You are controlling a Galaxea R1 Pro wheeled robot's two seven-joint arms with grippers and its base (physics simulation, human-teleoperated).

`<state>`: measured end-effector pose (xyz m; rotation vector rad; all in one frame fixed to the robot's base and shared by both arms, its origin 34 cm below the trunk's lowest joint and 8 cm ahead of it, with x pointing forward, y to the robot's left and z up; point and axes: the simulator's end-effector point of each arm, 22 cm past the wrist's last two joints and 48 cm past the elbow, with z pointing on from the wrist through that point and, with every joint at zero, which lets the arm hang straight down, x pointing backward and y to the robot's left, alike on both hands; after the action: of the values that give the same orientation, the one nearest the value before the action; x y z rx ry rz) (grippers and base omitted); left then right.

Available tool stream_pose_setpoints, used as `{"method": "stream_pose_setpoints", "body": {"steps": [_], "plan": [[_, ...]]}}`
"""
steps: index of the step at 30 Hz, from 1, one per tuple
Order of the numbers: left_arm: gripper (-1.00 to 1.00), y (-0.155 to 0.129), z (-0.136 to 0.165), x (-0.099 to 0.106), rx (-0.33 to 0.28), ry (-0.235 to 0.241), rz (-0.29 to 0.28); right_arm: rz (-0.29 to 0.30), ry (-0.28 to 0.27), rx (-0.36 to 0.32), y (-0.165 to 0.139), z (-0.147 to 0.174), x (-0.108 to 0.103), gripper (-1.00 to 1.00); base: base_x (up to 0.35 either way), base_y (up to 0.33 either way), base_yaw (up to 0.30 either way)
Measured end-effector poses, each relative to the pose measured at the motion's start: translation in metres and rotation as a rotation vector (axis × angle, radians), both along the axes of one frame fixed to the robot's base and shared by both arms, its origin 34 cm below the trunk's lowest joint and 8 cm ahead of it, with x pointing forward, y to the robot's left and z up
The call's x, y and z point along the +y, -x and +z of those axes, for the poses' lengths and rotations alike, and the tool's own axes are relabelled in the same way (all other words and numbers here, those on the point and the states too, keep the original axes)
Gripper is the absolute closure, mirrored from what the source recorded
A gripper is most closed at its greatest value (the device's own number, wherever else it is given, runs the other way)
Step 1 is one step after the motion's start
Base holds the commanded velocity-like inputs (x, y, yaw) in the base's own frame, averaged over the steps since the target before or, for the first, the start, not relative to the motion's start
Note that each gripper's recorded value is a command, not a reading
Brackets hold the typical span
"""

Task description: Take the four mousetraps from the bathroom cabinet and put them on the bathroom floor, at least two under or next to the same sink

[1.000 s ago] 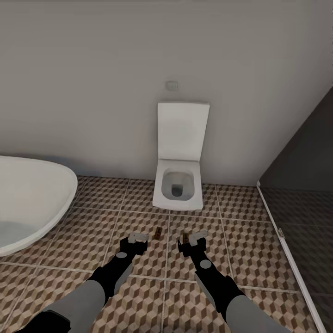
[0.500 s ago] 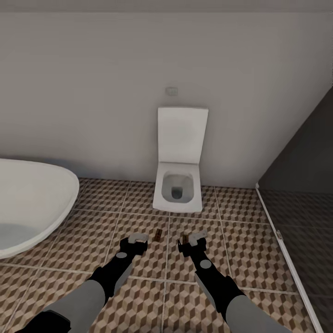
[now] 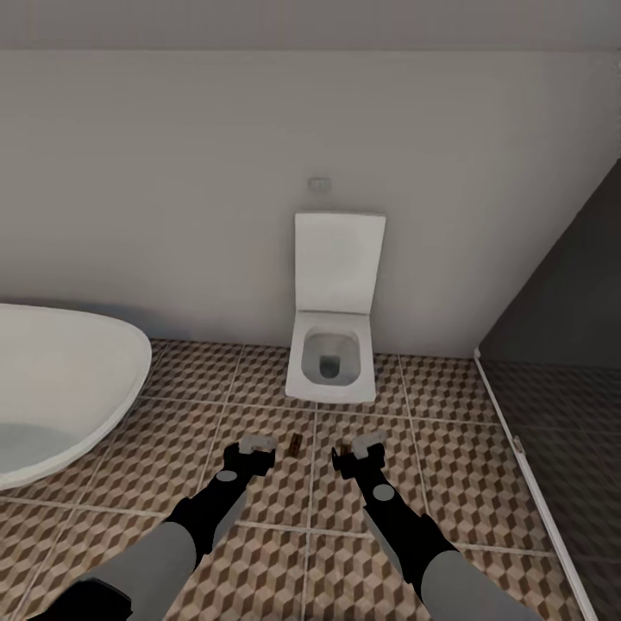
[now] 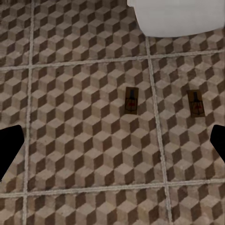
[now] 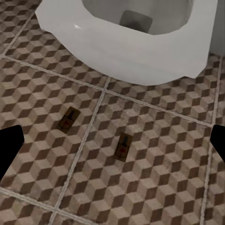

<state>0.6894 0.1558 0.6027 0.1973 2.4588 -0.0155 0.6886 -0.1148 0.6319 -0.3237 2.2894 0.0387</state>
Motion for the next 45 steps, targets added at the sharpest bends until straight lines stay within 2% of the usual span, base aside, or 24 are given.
{"method": "stream_pose_setpoints", "body": {"steps": [45], "plan": [[-1.00, -0.011, 0.093, 0.000, -0.070, 0.000, 0.000, -0.001, -0.001, -0.070, -0.009, 0.093, 0.000, -1.00, 0.000, 0.000, 0.000]]}}
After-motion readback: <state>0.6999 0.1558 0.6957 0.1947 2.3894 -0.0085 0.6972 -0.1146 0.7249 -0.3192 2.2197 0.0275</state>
